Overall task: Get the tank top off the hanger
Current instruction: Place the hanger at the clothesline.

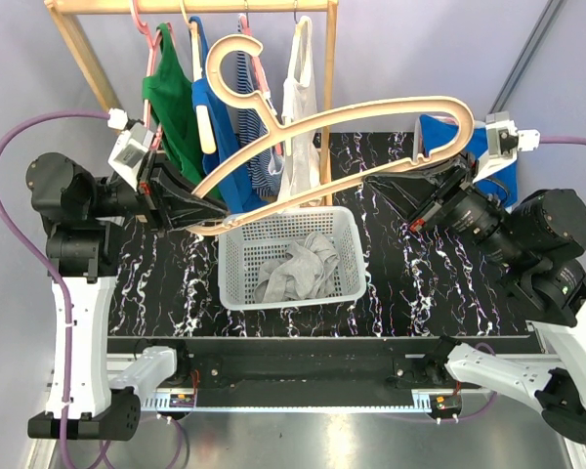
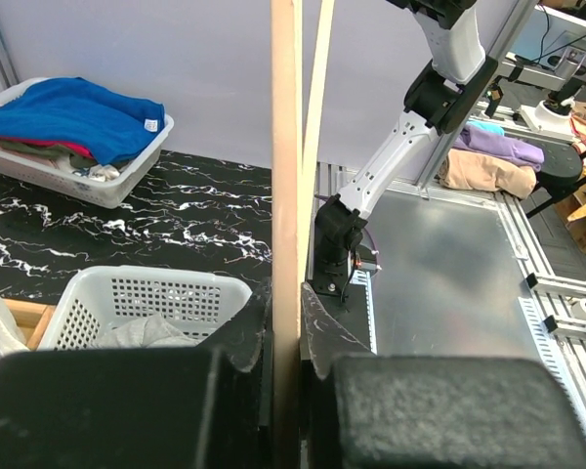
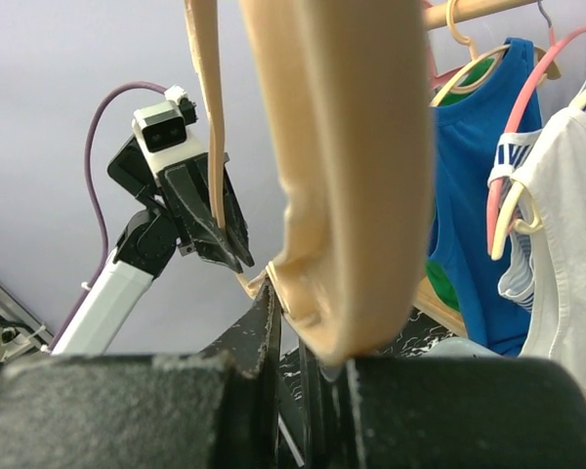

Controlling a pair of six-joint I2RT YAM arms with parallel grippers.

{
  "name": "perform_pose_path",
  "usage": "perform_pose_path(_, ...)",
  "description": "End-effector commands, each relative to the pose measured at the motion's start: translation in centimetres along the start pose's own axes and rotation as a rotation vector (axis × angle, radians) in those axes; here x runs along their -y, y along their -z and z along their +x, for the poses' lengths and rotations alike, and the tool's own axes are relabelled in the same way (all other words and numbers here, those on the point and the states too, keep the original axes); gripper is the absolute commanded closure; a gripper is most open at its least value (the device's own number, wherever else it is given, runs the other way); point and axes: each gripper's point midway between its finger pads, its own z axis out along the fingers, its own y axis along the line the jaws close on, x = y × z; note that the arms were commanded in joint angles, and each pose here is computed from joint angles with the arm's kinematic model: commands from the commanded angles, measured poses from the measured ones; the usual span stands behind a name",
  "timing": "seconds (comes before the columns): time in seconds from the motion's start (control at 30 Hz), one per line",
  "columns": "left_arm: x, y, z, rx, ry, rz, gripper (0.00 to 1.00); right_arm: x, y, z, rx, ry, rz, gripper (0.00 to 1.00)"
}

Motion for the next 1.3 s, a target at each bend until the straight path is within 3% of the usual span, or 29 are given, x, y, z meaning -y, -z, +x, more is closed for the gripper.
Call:
perform_pose_path(0.0,3.8,0.8,0.5,-0.086,-0.065,0.128,1.00,3.8,-0.9,3.3,-0.097,0.058,0.110,1.00)
perform_pose_path(0.07,3.5,0.9,0.6,-0.094,-0.051,0.113,1.00,4.5,-1.2,3.4,-0.099,0.056,0.131,0.94)
perform_pose_path(0.1,3.5,1.0,0.7,-0.103,-0.050,0.106,1.00,4.8,-1.3,3.6,-0.102,0.056,0.141,0.71)
perform_pose_path(0.13,3.3,1.2,0.7,-0.108,-0.114,0.078,1.00,5.1,-1.3,3.7,-0.102,0.052,0.152,0.58)
perform_pose_path(0.2,3.1,1.6,0.6,-0.098,-0.093,0.026,1.00,5.6,-1.4,3.6,-0.096,0.059,0.178,0.26)
perform_pose_path(0.33,2.9,2.6,-0.8,-0.074,-0.142,-0.064,1.00,6.2,-1.0,3.5,-0.092,0.084,0.208,0.09)
perform_pose_path(0.43,1.2,3.8,-2.8,-0.044,-0.076,-0.157,1.00,6.4,-0.7,3.3,-0.087,0.105,0.219,0.07)
perform_pose_path(0.67,-0.5,6.0,-5.5,-0.037,-0.094,-0.332,1.00,6.6,0.2,3.2,-0.081,0.147,0.229,0.06)
perform_pose_path(0.87,-5.3,13.2,-6.6,0.024,-0.065,-0.681,1.00,7.0,1.0,3.3,-0.078,0.180,0.247,0.06)
perform_pose_path(0.97,-5.5,16.0,-7.4,0.043,-0.070,-0.836,1.00,7.4,1.5,3.5,-0.079,0.199,0.259,0.06)
perform_pose_path(1.1,-4.5,15.8,-7.5,-0.031,-0.190,-0.934,1.00,7.9,1.7,4.1,-0.092,0.216,0.271,0.06)
perform_pose_path(1.27,-4.8,17.5,-6.7,0.015,-0.097,-1.016,1.00,8.4,2.0,4.3,-0.091,0.219,0.294,0.06)
